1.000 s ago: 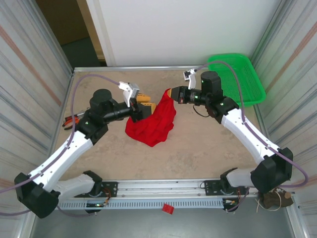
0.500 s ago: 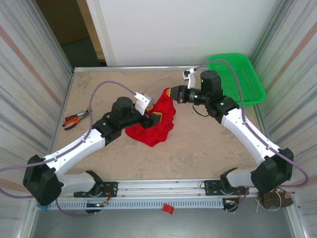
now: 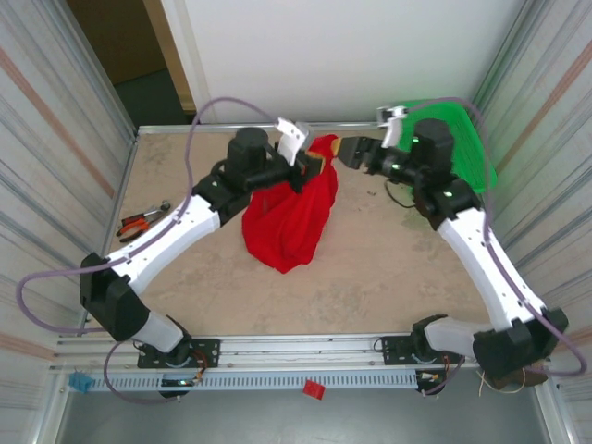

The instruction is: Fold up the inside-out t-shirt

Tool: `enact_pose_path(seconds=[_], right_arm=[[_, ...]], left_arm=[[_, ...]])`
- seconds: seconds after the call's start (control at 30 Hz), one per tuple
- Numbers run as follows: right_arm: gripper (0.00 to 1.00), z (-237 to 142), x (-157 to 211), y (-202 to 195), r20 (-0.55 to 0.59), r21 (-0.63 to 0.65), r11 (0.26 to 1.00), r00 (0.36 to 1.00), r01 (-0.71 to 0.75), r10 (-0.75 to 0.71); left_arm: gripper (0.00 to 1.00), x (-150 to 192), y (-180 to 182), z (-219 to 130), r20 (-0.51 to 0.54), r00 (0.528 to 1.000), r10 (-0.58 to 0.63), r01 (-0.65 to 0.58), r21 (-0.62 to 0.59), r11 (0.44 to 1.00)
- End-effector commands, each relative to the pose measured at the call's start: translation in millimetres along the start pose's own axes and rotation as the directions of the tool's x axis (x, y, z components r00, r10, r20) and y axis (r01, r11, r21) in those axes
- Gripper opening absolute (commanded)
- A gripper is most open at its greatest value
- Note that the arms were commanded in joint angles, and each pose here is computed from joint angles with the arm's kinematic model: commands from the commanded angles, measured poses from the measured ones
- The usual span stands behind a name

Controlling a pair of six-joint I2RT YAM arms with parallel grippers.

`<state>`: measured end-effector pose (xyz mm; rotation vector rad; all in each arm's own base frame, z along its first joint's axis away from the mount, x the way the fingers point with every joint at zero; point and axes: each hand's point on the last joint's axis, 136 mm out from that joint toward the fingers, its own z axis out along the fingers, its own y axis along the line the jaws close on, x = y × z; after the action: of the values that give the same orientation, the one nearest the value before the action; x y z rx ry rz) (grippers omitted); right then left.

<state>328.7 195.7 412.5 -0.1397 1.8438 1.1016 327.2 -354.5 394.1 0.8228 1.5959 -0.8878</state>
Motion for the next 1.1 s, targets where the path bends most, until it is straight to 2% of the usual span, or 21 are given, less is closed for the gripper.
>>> enact_pose_path(seconds=[0.0, 0.13, 0.27, 0.37, 0.47, 0.5, 0.53, 0.67, 0.7, 0.77, 0.8, 0.83, 0.87, 0.9, 0.93, 0.97, 1.07], right_arm=[[0.71, -37, -2, -33, 0.066, 0.114, 0.992, 0.997, -0.052, 0.044], [0.78, -51, 34, -80, 0.031, 0.167, 0.983, 0.996, -0.083, 0.079], [0.82, -55, 57, -86, 0.001, 0.101, 0.994, 0.999, -0.046, 0.046], [0.83, -49, 59, -81, -0.008, 0.034, 0.999, 0.999, -0.042, 0.042], [0.81, -32, 60, -82, -0.048, -0.015, 0.998, 0.997, -0.068, 0.067], [0.77, -27, 61, -83, -0.066, -0.026, 0.997, 0.995, -0.078, 0.076], [0.69, -21, 64, -82, -0.09, -0.048, 0.995, 0.992, -0.092, 0.087], [0.04, -1, 80, -81, -0.155, -0.066, 0.991, 0.982, -0.12, 0.108], [0.0, 2, 83, -83, -0.16, -0.051, 0.991, 0.98, -0.124, 0.114], [0.0, 9, 89, -87, -0.159, -0.01, 0.992, 0.98, -0.126, 0.123], [0.09, 12, 91, -91, -0.158, 0.017, 0.991, 0.979, -0.131, 0.132], [0.32, 15, 96, -97, -0.162, 0.051, 0.989, 0.976, -0.137, 0.144], [0.5, 18, 101, -103, -0.168, 0.086, 0.987, 0.974, -0.138, 0.151], [0.61, 20, 107, -111, -0.178, 0.134, 0.982, 0.972, -0.134, 0.157], [0.65, 21, 114, -119, -0.192, 0.181, 0.975, 0.968, -0.127, 0.162], [0.67, 22, 122, -127, -0.208, 0.217, 0.968, 0.963, -0.123, 0.169], [0.7, 22, 146, -145, -0.261, 0.306, 0.948, 0.95, -0.084, 0.168]], left_arm=[[0.0, -83, -38, -33, 0.155, 0.988, -0.001, -0.031, 0.203, 0.979], [0.0, -128, -50, -58, 0.226, 0.973, -0.052, -0.025, 0.328, 0.944], [0.0, -154, -58, -79, 0.271, 0.959, -0.083, -0.042, 0.426, 0.904], [0.0, -157, -59, -83, 0.269, 0.959, -0.085, -0.044, 0.441, 0.897], [0.0, -144, -43, -80, 0.251, 0.96, -0.123, 0.007, 0.416, 0.909], [0.0, -139, -33, -79, 0.251, 0.957, -0.147, 0.036, 0.399, 0.916], [0.0, -132, -19, -79, 0.255, 0.95, -0.182, 0.076, 0.374, 0.924], [0.0, -94, 58, -80, 0.271, 0.904, -0.331, 0.266, 0.25, 0.931], [0.0, -82, 79, -80, 0.268, 0.893, -0.361, 0.311, 0.21, 0.927], [0.04, -50, 132, -79, 0.258, 0.872, -0.416, 0.406, 0.095, 0.909], [0.18, -36, 154, -78, 0.255, 0.864, -0.434, 0.436, 0.054, 0.899], [0.28, -21, 181, -78, 0.251, 0.852, -0.459, 0.473, 0.003, 0.881], [0.33, -6, 206, -78, 0.249, 0.842, -0.478, 0.501, -0.037, 0.864], [0.4, 3, 224, -80, 0.249, 0.84, -0.482, 0.51, -0.061, 0.858], [0.48, 14, 244, -83, 0.246, 0.839, -0.484, 0.52, -0.102, 0.848], [0.51, 25, 263, -88, 0.241, 0.839, -0.487, 0.529, -0.151, 0.835], [0.54, 48, 288, -105, 0.222, 0.858, -0.462, 0.509, -0.265, 0.819]])
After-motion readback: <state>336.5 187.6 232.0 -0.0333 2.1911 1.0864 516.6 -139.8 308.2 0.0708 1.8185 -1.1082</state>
